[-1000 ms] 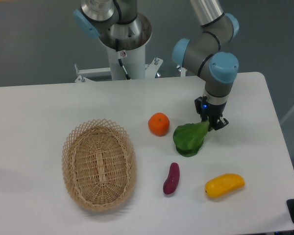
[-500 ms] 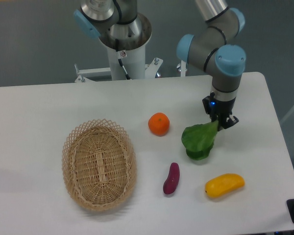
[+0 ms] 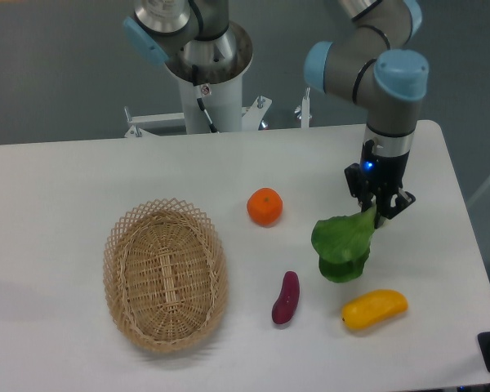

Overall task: Pick up the green vegetable from the table
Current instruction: 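Lift the gripped bok choy up off the table, then hold the bok choy raised above the table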

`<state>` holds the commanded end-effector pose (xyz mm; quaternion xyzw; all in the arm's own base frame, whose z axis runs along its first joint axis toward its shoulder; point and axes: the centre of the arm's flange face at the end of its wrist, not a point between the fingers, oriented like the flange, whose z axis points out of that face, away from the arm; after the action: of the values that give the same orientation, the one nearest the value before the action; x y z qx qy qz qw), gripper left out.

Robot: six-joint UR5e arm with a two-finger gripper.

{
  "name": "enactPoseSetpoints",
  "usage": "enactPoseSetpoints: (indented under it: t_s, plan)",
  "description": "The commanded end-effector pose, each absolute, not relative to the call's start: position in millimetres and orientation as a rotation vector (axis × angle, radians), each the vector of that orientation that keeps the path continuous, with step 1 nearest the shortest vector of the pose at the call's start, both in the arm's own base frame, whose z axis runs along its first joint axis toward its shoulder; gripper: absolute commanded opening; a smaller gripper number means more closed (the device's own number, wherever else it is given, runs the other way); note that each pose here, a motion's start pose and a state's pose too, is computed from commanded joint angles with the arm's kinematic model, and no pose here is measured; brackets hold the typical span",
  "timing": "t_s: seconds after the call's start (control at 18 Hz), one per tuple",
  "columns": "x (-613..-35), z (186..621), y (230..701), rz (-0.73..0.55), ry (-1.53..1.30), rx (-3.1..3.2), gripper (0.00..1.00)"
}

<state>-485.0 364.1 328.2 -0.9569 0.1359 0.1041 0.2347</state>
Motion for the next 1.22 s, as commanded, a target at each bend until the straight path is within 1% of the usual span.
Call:
enactPoseSetpoints:
  t_s: [0.06, 0.28, 1.22]
  plan:
    - [-476.7, 341.4, 369.7, 0.292, 0.364, -2.598, 0.34]
    - [-463.1, 353.5, 382.3, 0.268, 0.293, -2.574, 0.34]
    - [-466.5, 362.9, 382.4, 0.287, 0.291, -2.561, 0.34]
